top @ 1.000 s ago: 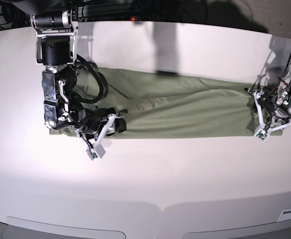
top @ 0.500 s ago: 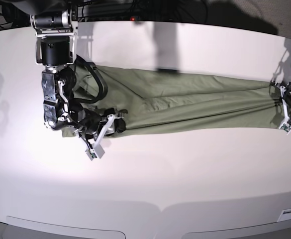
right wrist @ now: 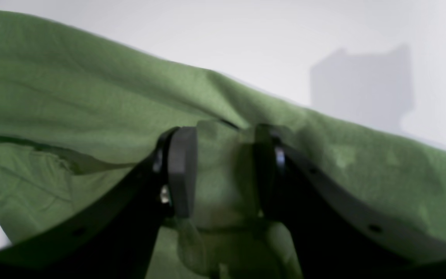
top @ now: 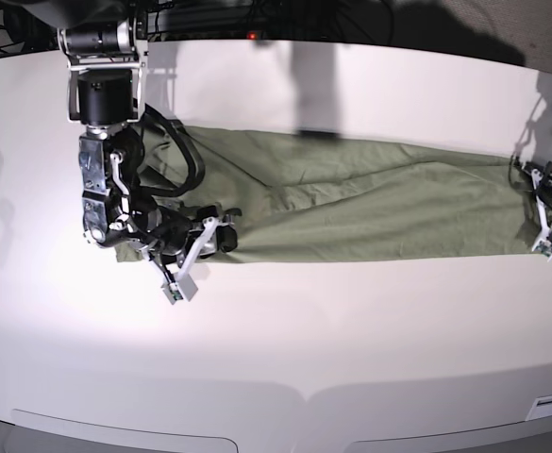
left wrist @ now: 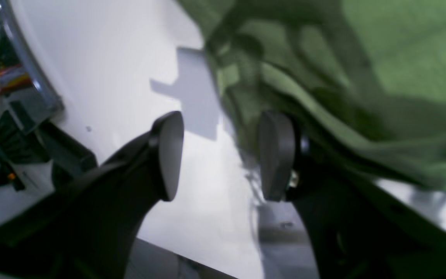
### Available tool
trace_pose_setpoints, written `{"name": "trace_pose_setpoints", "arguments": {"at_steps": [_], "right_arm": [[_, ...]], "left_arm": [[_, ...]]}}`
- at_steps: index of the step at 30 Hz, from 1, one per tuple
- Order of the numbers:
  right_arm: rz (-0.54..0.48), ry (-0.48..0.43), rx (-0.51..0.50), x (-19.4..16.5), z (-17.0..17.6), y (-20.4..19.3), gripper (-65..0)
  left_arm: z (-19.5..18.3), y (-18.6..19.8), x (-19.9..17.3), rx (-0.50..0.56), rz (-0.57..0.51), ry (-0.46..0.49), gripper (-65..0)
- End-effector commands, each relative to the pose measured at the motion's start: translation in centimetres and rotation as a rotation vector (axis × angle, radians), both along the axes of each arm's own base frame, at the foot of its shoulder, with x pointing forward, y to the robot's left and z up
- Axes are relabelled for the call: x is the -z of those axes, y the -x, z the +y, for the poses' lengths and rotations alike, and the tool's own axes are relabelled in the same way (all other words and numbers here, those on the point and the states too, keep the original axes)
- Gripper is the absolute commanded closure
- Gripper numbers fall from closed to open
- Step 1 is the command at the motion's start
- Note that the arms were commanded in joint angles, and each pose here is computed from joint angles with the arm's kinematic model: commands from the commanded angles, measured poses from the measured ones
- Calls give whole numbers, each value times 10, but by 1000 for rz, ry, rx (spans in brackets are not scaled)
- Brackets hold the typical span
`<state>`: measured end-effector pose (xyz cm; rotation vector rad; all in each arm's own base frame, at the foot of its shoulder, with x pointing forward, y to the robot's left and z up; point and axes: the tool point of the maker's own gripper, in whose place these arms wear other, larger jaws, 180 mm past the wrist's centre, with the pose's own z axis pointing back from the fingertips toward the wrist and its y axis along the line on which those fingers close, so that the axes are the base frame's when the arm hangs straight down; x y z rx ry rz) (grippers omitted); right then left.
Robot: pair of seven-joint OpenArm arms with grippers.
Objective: Fold the T-shirt properly
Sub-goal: 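Stretch the strip taut by drawing the left gripper outward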
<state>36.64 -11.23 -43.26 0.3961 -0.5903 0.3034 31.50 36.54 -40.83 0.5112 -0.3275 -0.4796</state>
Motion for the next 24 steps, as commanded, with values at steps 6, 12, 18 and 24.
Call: {"name": "trace_pose_setpoints", "arguments": {"at_steps": [6, 12, 18, 24], "right_arm": [[-77, -28, -3, -29, 1, -21, -253], [-235, -18, -49, -97, 9, -48, -253], [-361, 17, -78, -143, 13, -57, -253], [-439, 45, -81, -173, 11, -56, -253]], "left_arm": [[23, -37, -48, -39, -149, -96, -305], [58, -60, -104, -175, -380, -293, -305], [72, -57, -125, -231, -451, -399, -309], [51, -53, -89, -181, -307, -220, -455]]}}
